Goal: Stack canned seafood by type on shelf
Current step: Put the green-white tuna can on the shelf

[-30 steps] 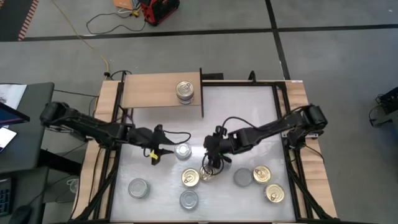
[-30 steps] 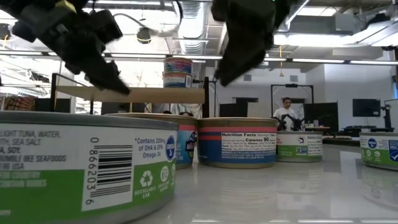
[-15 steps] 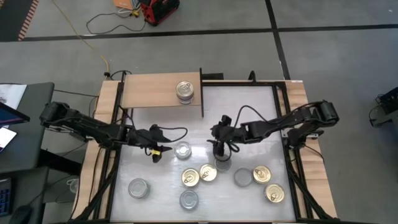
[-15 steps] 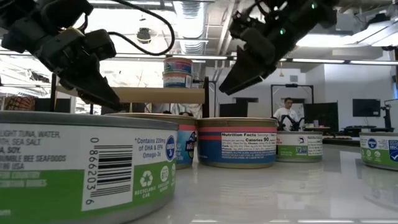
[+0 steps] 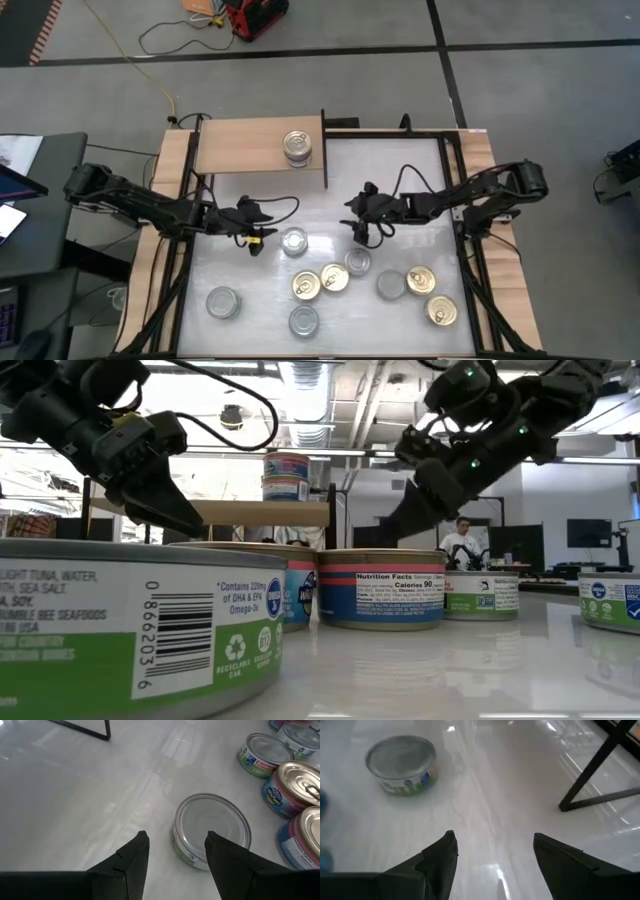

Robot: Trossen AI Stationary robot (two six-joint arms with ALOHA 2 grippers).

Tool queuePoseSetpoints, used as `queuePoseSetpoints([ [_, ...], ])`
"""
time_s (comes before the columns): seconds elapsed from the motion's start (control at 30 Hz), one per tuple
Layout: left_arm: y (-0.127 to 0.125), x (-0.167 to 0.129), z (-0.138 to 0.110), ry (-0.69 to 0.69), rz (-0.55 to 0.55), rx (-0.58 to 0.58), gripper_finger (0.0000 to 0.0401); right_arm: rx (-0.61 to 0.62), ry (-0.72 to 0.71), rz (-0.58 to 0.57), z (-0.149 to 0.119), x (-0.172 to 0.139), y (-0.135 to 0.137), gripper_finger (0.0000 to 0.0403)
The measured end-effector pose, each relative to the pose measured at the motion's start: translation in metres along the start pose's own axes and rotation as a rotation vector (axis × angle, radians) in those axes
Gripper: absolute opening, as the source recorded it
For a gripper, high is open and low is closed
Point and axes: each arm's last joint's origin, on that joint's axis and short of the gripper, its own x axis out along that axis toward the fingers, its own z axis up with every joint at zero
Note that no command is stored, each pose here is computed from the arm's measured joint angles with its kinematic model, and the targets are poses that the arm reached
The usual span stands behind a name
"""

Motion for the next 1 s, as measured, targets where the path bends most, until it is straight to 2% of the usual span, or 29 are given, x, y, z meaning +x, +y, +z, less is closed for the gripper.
queuePoseSetpoints([
  [0.2, 0.000, 0.006, -0.005, 0.036, 0.010, -0.032, 0.0183, -0.027, -0.064, 0.042, 0.021, -0.003, 0.014, 0.0285],
  [0.5, -0.007, 0.032, -0.024, 0.135, -0.012, -0.121, 0.0183, -0.009, -0.082, 0.037, 0.026, -0.004, 0.018, 0.0285],
  [0.8, -0.006, 0.042, -0.023, 0.115, -0.025, -0.277, 0.0183, -0.008, -0.111, 0.050, 0.029, -0.005, 0.023, 0.0285],
  [1.0, -0.005, 0.037, -0.014, 0.086, -0.052, -0.441, 0.0183, -0.016, -0.109, 0.053, 0.028, -0.006, 0.024, 0.0285],
])
